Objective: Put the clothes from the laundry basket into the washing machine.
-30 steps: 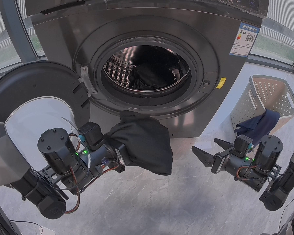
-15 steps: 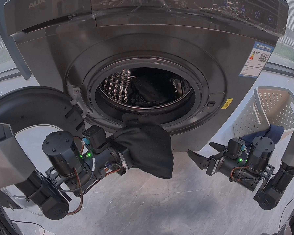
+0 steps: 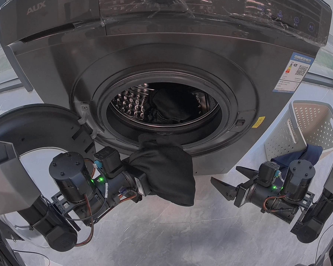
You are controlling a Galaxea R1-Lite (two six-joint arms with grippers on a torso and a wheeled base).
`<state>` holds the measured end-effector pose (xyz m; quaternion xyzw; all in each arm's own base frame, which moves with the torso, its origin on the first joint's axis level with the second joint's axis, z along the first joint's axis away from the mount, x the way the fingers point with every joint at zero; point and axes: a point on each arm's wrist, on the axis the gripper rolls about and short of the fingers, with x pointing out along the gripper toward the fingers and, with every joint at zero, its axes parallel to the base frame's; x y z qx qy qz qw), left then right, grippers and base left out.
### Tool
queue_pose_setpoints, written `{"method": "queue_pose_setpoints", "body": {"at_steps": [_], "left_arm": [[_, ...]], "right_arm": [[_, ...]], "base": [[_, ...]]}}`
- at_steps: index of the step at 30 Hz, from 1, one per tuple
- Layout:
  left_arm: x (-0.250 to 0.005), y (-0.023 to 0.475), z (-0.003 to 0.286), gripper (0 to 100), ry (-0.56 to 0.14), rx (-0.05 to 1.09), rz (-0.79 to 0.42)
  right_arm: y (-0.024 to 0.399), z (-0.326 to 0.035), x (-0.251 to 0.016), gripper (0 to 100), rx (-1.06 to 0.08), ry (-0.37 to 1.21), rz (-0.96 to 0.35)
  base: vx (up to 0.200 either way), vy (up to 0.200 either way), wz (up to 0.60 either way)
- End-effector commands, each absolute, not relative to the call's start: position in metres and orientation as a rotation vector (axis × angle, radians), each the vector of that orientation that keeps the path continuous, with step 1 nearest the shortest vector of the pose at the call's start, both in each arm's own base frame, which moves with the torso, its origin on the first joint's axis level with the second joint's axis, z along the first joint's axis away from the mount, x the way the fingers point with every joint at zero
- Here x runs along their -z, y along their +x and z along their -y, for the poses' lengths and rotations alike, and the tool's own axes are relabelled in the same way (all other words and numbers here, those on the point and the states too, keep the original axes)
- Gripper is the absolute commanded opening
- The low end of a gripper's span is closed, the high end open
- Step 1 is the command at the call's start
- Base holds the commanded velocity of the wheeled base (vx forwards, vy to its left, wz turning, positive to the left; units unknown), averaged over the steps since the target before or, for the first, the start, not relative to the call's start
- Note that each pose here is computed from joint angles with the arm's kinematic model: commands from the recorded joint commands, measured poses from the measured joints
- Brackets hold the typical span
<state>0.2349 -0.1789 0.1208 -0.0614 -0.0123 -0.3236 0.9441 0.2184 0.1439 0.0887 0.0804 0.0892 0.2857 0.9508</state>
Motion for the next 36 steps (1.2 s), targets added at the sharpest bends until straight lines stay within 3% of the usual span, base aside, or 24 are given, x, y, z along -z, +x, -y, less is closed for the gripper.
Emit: {"method": "queue_pose_setpoints", "body": {"at_steps": [1, 36], "left_arm": [[-0.124, 0.234, 0.178, 0, -0.128, 0.661, 0.034], [-0.115, 0.237, 0.192, 0, -0.127, 0.699, 0.014]], "right_arm": [[0.215, -0.147, -0.090, 100, -0.595, 0.164, -0.179], [0.199, -0.153, -0.083, 100, -0.643, 0.142, -0.228]], "base": [[0.000, 0.000, 0.00], [0.034, 0.000, 0.00]]}}
